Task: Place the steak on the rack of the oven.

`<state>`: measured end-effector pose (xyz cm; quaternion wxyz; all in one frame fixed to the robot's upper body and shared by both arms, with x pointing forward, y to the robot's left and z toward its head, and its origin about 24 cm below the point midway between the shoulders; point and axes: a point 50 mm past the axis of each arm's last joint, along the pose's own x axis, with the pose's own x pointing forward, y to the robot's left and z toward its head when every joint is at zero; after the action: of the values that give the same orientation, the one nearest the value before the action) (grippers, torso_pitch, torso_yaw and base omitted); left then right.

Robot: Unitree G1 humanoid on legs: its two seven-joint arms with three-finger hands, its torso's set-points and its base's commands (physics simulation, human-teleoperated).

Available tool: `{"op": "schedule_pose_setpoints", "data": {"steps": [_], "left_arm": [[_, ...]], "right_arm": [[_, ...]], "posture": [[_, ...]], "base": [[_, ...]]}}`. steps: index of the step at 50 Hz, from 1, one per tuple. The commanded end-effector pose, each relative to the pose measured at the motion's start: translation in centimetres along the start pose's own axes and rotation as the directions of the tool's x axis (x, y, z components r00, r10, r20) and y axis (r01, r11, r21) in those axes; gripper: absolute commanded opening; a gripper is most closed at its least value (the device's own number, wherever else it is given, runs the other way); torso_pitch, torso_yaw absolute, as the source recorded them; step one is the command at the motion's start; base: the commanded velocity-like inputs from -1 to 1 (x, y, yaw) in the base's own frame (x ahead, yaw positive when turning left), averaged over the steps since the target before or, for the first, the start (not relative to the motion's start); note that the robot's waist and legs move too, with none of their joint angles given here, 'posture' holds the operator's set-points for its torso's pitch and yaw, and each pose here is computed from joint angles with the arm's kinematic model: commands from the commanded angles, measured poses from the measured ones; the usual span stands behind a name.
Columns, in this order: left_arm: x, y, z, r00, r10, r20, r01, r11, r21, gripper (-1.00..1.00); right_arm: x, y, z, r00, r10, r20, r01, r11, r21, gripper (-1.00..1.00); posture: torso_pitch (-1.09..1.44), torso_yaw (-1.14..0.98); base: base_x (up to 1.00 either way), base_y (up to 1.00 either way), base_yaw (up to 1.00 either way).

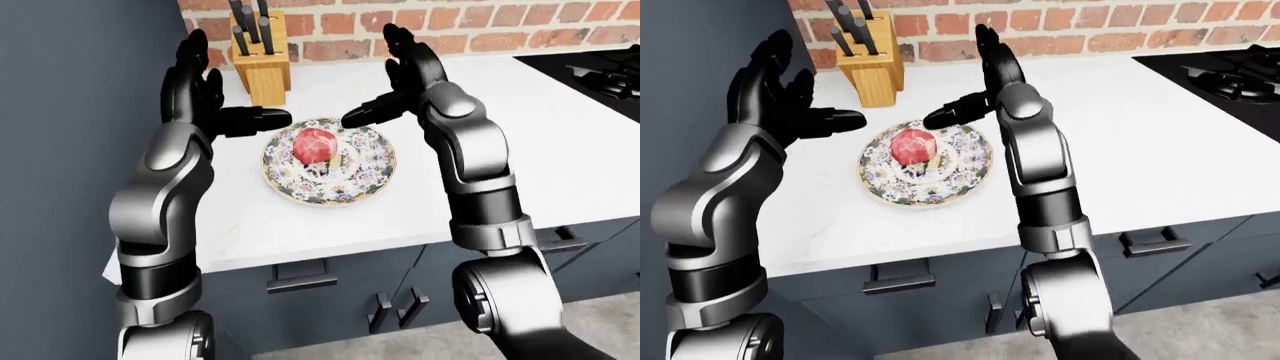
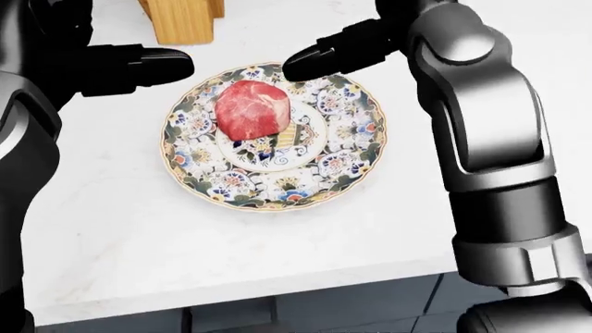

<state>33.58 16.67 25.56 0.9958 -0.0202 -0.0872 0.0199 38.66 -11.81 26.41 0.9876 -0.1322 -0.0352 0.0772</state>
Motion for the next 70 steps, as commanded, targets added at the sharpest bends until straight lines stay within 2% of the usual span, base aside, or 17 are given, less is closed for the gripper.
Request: {"op": "schedule_pose_setpoints", "data": {"steps": [1,8,11,15,20,36,54,70], "left_arm": [[-0.2,-0.1,2.0,0.996,-0.006,0.091,0.006,1.0,-0.004,1.0],[-0.3,-0.1,2.1,0.996,-0.005,0.091,0.005,1.0,-0.004,1.0],[-0.3,-0.1,2.0,0.996,-0.006,0.091,0.007,1.0,-0.004,1.0],[-0.3,-0.1,2.0,0.996,-0.007,0.091,0.007,1.0,-0.004,1.0],[-0.4,-0.1,2.0,0.996,-0.007,0.09,0.007,1.0,-0.003,1.0],[-0.1,0.0,1.9,0.996,-0.006,0.09,0.006,1.0,-0.005,1.0],[-0.4,-0.1,2.1,0.996,-0.006,0.088,0.007,1.0,-0.005,1.0],[-0.4,-0.2,2.0,0.996,-0.01,0.086,0.011,1.0,-0.005,1.0]], "right_arm": [[-0.2,-0.3,2.3,0.995,-0.012,0.099,0.014,1.0,-0.021,1.0],[-0.3,0.8,2.0,0.996,0.038,0.083,-0.033,0.998,-0.051,0.98],[-0.4,1.0,1.9,0.995,0.049,0.083,-0.045,0.998,-0.049,0.75],[-0.4,1.4,1.5,0.995,0.061,0.078,-0.057,0.997,-0.054,0.71],[-0.8,2.2,0.9,0.994,0.089,0.069,-0.084,0.994,-0.066,0.55],[-0.7,4.7,-0.9,0.985,0.171,0.028,-0.167,0.979,-0.116,0.51],[-0.4,5.9,-1.3,0.98,0.199,0.025,-0.195,0.973,-0.123,0.55],[0.6,6.7,-2.0,0.98,0.197,0.023,-0.192,0.972,-0.135,0.56]], "posture": [[0.0,0.0],[0.0,0.0],[0.0,0.0],[0.0,0.0],[0.0,0.0],[0.0,0.0],[0.0,0.0],[0.0,0.0]], "base": [[0.0,0.0,0.0],[0.0,0.0,0.0],[0.0,0.0,0.0],[0.0,0.0,0.0],[0.0,0.0,0.0],[0.0,0.0,0.0],[0.0,0.0,0.0],[0.0,0.0,0.0]]}}
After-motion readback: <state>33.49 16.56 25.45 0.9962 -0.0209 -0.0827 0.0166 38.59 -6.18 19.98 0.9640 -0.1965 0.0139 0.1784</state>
